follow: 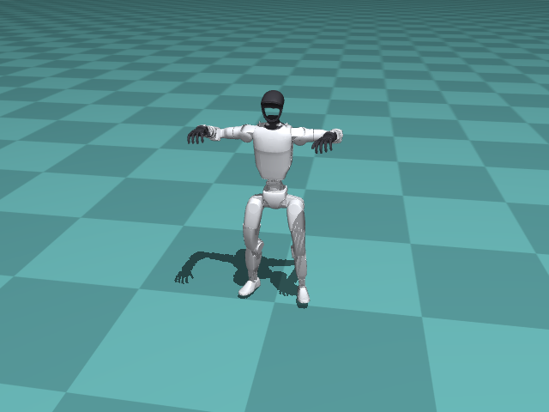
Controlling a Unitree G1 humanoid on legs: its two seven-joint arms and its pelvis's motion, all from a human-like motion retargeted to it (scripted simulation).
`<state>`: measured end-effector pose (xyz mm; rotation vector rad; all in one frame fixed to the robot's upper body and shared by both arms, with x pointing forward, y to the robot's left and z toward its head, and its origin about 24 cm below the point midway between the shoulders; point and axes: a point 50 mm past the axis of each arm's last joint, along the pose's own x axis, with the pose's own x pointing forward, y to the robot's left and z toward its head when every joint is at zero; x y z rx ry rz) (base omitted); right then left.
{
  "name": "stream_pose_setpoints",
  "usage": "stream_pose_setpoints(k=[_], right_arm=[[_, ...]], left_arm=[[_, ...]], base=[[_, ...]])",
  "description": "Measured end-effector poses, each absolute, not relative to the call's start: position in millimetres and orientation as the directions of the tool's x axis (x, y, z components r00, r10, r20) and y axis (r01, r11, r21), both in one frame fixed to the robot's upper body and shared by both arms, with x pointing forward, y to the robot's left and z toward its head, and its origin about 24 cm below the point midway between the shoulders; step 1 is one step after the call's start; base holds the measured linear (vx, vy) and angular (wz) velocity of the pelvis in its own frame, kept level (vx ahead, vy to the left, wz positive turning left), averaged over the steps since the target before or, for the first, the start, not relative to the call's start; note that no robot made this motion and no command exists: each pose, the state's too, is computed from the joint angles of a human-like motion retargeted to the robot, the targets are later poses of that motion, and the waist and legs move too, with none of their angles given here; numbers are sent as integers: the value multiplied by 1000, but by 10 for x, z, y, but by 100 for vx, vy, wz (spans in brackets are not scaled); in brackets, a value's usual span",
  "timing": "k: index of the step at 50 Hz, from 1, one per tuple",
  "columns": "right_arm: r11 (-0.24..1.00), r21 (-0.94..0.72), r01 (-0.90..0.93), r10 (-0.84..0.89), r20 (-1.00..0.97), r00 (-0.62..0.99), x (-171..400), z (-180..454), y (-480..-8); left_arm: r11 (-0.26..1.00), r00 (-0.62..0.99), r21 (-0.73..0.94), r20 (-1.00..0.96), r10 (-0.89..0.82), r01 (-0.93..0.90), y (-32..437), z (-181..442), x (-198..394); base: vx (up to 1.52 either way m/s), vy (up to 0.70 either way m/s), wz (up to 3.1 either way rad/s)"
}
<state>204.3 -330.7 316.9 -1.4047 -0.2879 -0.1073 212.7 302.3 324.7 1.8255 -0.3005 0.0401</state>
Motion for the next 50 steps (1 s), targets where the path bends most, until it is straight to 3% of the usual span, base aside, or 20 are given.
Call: stream_pose_setpoints(k=[50], right_arm=[[174,-939,298,121,320,939,1950,3215,-3266]], left_arm=[[-257,951,927,221,-217,-274,2962,3320,2111]], base=[[1,0,-1]])
